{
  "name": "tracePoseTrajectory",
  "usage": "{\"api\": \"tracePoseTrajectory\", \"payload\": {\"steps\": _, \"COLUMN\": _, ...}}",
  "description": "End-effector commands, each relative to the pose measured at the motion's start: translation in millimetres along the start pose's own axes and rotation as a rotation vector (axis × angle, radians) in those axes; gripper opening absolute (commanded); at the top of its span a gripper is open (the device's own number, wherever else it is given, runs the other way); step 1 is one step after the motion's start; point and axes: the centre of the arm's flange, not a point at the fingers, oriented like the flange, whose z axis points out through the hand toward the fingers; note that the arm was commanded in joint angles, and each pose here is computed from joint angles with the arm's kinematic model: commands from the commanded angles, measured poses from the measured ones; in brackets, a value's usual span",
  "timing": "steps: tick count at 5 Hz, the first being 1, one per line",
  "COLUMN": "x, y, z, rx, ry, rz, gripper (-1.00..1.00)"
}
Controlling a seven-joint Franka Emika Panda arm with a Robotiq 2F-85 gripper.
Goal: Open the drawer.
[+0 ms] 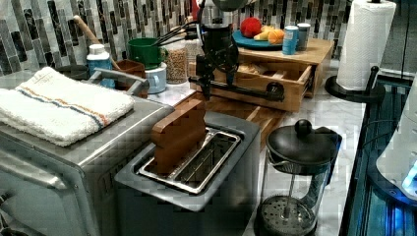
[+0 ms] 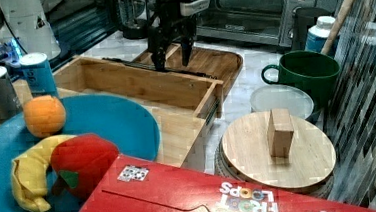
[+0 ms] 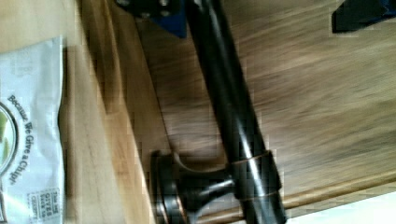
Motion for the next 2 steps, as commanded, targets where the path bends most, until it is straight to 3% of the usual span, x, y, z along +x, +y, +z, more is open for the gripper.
{"api": "tracePoseTrajectory", "payload": {"steps": 1, "x": -40.3, "y": -114.0, "z": 2.7, "rx": 0.028, "ry": 0.011, "rz": -0.085, "gripper": 1.0}}
{"api": "tracePoseTrajectory", "payload": {"steps": 2, "x": -40.2, "y": -122.9, "z": -1.8, "rx": 0.041, "ry": -0.006, "rz": -0.074, "gripper": 1.0}}
